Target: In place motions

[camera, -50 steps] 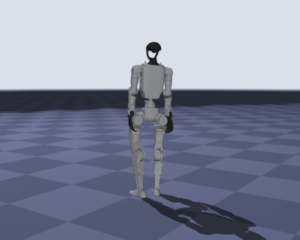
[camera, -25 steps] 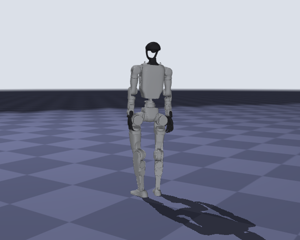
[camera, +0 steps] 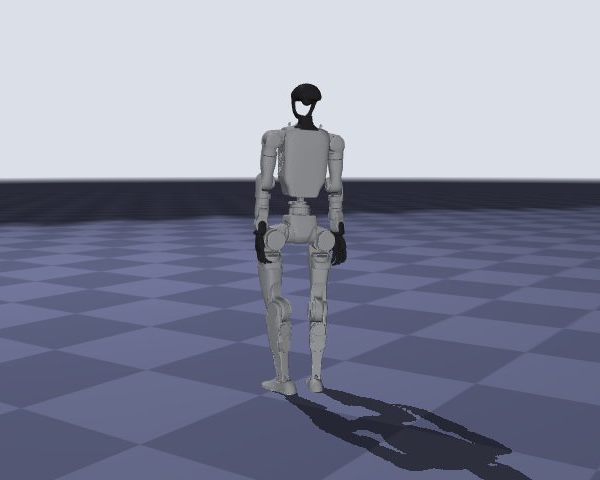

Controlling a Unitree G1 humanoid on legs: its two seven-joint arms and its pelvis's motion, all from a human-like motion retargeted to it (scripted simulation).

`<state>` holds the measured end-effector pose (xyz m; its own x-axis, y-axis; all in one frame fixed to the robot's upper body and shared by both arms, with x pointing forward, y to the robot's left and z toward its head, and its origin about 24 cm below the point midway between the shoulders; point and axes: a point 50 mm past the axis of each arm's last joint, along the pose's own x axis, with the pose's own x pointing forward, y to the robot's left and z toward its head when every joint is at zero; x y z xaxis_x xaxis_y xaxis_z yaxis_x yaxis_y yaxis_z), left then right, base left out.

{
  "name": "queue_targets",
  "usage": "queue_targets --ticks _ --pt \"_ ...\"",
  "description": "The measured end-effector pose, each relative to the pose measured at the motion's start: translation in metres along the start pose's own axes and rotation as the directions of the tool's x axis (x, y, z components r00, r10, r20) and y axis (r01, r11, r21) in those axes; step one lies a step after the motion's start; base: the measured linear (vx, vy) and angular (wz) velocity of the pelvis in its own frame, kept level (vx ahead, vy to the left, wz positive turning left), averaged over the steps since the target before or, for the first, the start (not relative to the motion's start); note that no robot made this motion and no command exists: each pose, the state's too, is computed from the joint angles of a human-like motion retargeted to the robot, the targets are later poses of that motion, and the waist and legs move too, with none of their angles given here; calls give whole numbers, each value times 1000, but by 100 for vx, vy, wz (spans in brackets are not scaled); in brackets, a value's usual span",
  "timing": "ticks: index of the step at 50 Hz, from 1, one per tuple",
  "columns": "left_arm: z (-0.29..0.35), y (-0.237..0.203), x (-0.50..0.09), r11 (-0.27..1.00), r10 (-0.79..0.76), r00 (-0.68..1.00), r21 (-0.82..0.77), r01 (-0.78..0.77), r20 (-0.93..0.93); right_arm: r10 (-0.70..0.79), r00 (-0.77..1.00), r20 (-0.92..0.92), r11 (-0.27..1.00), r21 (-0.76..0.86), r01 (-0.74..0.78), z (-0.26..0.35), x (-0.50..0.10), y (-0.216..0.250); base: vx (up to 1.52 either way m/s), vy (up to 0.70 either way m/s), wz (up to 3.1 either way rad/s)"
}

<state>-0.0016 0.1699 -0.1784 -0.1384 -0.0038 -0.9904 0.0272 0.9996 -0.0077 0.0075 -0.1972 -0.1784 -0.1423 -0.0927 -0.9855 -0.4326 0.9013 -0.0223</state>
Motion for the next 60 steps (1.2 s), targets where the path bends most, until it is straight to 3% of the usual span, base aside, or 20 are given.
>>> queue_targets --ticks 48,60 --pt "5 -1 0 1000 -8 1000 23 7 17 -5 1000 -4 1000 -26 5 0 -1 -4 0 0 0" --pt "101 -18 -20 992 -62 935 121 21 349 -84 996 28 995 51 82 0 -4 -34 -17 5 109"
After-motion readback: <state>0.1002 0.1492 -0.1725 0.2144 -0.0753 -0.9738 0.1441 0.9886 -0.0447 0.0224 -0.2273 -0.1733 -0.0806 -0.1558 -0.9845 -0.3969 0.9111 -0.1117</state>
